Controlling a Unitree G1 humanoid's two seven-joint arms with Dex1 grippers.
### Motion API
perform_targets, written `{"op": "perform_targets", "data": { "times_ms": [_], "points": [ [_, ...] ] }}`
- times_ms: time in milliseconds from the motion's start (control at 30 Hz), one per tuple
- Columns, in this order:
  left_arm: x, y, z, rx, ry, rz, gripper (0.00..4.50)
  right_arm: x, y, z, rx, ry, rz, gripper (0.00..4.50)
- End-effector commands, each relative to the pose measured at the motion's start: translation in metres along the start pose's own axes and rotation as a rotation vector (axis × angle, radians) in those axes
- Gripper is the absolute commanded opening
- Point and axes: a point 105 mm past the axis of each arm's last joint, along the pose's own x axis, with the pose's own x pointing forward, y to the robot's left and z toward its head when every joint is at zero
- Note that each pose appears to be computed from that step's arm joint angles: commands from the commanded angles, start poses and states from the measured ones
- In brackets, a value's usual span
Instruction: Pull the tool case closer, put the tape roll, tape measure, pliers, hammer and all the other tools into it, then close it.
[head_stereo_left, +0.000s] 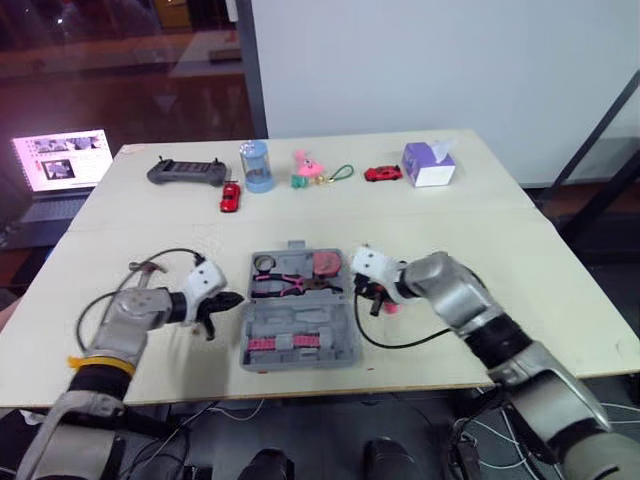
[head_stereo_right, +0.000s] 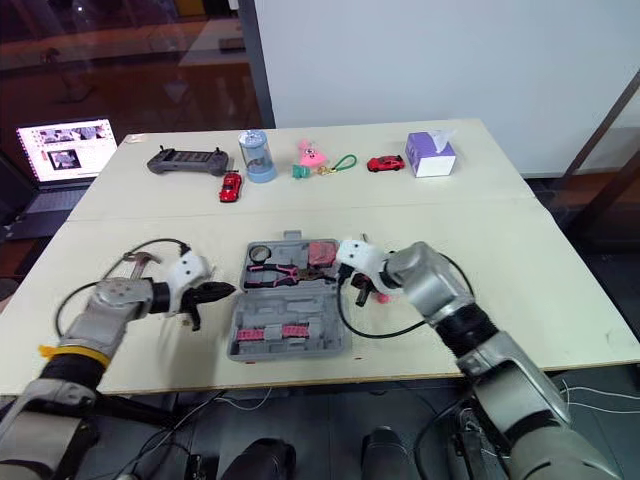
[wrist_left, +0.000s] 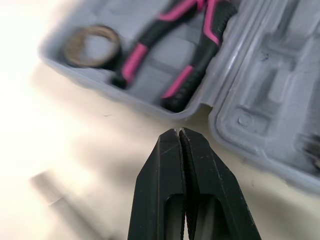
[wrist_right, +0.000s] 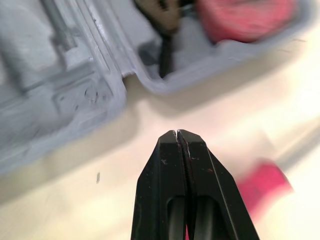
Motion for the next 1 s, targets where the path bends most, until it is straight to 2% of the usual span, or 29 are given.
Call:
{"op": "perform_targets", "data": {
  "times_ms": [33, 100, 200, 233, 267, 333, 467, 533, 567, 733, 1000],
  "points": [
    [-0.044, 0.002, 0.038, -0.04, -0.125, 0.021, 0.1, -0.047, -0.004, 0.024, 0.006, -0.18, -0.031, 0.0],
    [-0.07, 0.002, 0.036, -0.095, -0.118, 0.057, 0.1, -0.068, -0.004, 0.019, 0.04, -0.214, -0.052, 0.0],
    [-0.125, 0.01, 0.002, -0.184, -0.035, 0.208, 0.1, -0.101, -0.01, -0.002, 0.16, -0.277, -0.132, 0.0],
    [-0.141, 0.012, -0.01, -0.21, -0.006, 0.258, 0.04, -0.11, -0.012, -0.01, 0.181, -0.281, -0.167, 0.27],
    [-0.157, 0.015, -0.024, -0.235, 0.025, 0.318, 0.29, -0.118, -0.014, -0.02, 0.203, -0.284, -0.196, 0.58],
    [-0.184, 0.017, -0.045, -0.288, 0.053, 0.41, 0.9, -0.127, -0.012, -0.039, 0.241, -0.275, -0.224, 1.35],
    [-0.224, 0.016, -0.08, -0.368, 0.096, 0.557, 2.86, -0.135, 0.002, -0.068, 0.32, -0.273, -0.232, 3.35],
    [-0.233, 0.017, -0.087, -0.387, 0.094, 0.602, 4.03, -0.135, 0.009, -0.078, 0.33, -0.246, -0.223, 4.46],
    [-0.235, 0.016, -0.092, -0.396, 0.105, 0.608, 4.48, -0.136, 0.01, -0.084, 0.331, -0.225, -0.232, 4.5],
    [-0.236, 0.01, -0.108, -0.419, 0.128, 0.618, 4.48, -0.134, 0.016, -0.094, 0.335, -0.208, -0.242, 4.5],
    [-0.205, 0.017, -0.092, -0.409, 0.05, 0.588, 4.48, -0.131, 0.015, -0.073, 0.298, -0.277, -0.245, 4.5]
  ]
}}
